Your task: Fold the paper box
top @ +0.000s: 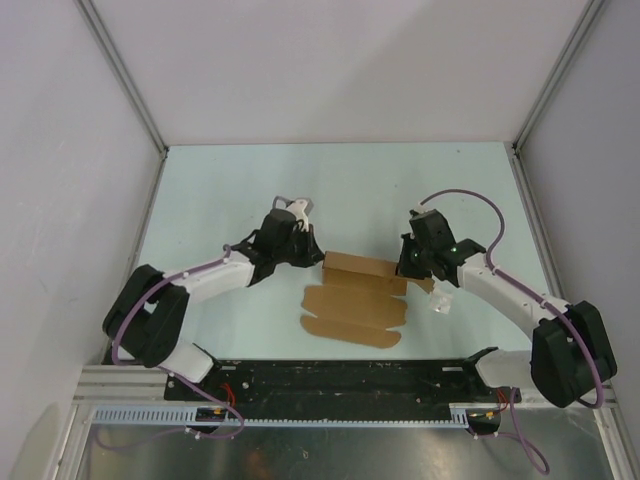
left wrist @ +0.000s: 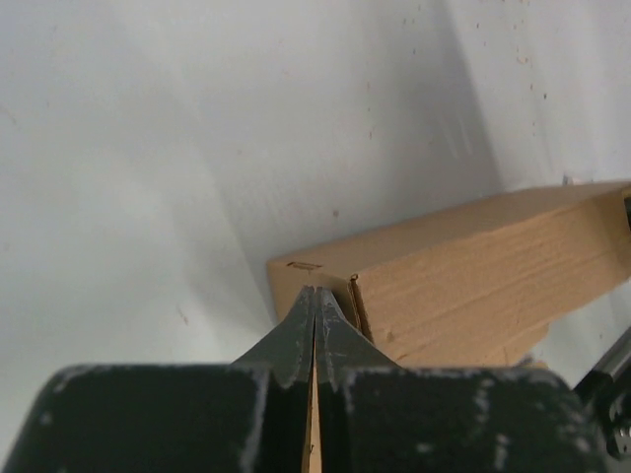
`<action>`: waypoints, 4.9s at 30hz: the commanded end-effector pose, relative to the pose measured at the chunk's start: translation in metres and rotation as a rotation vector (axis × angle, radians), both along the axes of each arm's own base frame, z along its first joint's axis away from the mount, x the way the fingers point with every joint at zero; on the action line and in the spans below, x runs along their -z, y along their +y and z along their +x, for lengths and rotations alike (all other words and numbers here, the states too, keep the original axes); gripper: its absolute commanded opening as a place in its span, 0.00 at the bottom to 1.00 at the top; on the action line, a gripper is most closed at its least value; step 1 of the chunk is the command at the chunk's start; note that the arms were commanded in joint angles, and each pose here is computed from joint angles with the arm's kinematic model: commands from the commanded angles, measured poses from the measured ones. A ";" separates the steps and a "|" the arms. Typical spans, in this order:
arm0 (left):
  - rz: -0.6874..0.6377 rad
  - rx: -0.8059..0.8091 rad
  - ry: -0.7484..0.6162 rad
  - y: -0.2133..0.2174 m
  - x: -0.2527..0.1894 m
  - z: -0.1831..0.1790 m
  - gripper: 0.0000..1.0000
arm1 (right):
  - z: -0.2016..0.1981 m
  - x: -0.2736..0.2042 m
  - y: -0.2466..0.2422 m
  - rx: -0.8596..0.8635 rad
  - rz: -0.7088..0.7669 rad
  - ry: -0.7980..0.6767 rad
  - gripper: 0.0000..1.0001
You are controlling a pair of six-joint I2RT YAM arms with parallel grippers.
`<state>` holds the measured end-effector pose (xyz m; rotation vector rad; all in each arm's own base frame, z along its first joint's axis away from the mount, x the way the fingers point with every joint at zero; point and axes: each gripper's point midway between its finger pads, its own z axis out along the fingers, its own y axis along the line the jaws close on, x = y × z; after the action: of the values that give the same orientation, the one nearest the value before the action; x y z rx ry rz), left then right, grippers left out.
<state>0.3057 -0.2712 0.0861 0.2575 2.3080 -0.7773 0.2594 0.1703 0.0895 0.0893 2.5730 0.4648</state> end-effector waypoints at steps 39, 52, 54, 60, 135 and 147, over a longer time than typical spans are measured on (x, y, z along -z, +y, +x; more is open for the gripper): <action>-0.076 -0.153 -0.326 0.038 -0.159 -0.020 0.00 | 0.023 -0.014 -0.030 -0.106 -0.127 -0.130 0.18; 0.042 0.034 -0.238 -0.031 -0.094 -0.024 0.00 | 0.031 -0.002 -0.025 0.028 -0.021 -0.229 0.09; 0.052 0.034 -0.234 -0.032 -0.088 -0.023 0.00 | 0.033 0.001 -0.028 0.046 -0.049 -0.241 0.09; 0.080 0.045 -0.210 -0.034 -0.068 -0.022 0.00 | 0.034 0.011 -0.031 0.054 -0.080 -0.224 0.09; 0.104 0.066 -0.114 -0.017 -0.016 -0.050 0.00 | 0.022 0.042 0.033 -0.093 0.184 -0.238 0.13; 0.103 0.065 -0.113 -0.016 -0.016 -0.051 0.00 | 0.017 0.054 0.041 -0.120 0.197 -0.196 0.14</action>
<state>0.2622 -0.2931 0.1067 0.4136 2.2195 -0.6634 0.2751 0.2037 0.0343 -0.0366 2.3601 0.6954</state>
